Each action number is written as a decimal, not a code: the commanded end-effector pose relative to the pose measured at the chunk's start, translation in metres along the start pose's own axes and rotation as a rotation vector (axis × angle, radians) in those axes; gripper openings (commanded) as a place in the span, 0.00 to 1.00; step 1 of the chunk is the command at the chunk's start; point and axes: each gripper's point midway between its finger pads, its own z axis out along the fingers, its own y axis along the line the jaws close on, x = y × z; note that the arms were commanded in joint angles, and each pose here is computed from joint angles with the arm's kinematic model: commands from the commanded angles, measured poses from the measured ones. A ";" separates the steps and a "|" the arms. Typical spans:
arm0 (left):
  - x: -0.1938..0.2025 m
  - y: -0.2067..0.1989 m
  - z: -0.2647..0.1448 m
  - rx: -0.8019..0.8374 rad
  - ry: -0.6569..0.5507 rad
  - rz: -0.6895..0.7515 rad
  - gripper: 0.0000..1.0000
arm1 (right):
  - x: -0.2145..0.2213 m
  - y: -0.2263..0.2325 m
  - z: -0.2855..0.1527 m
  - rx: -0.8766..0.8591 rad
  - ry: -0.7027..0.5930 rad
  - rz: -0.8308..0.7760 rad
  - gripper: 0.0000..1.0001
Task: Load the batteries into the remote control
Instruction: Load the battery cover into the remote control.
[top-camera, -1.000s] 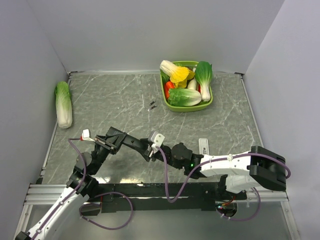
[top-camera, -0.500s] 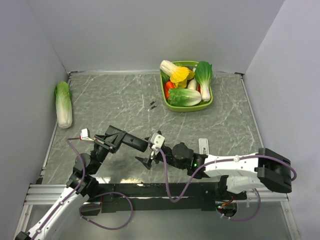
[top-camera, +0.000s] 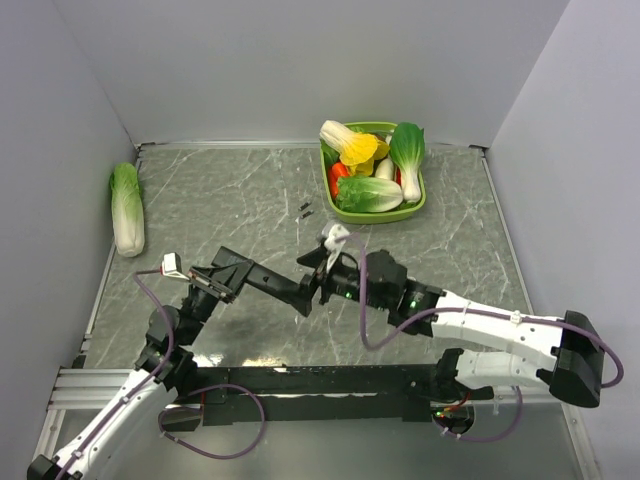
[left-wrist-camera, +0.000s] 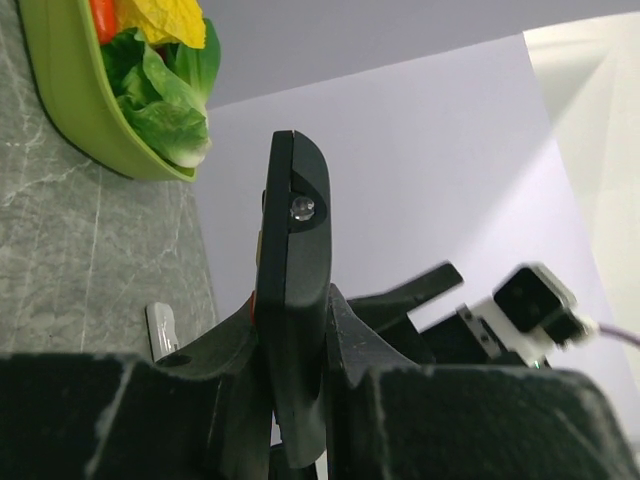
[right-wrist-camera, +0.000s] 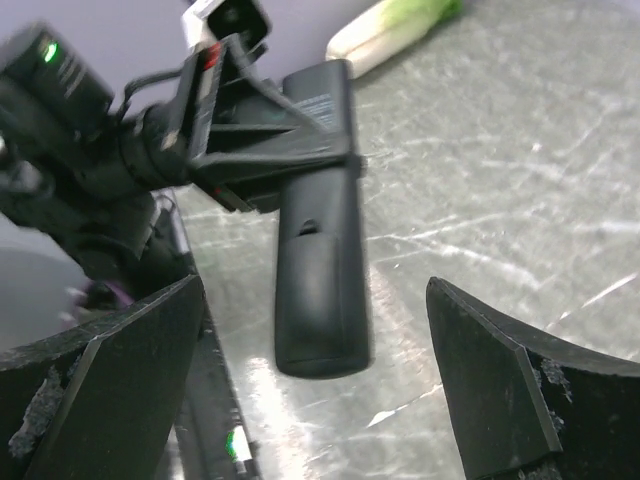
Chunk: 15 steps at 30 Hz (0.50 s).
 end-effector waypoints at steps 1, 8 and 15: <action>0.007 -0.010 -0.004 0.097 0.033 0.034 0.01 | -0.018 0.004 -0.009 -0.086 0.053 0.227 1.00; 0.014 -0.019 -0.001 0.130 0.079 0.063 0.01 | -0.018 0.010 -0.002 -0.147 0.125 0.331 1.00; 0.018 -0.027 -0.001 0.168 0.101 0.078 0.01 | -0.006 0.009 0.008 -0.167 0.167 0.406 0.99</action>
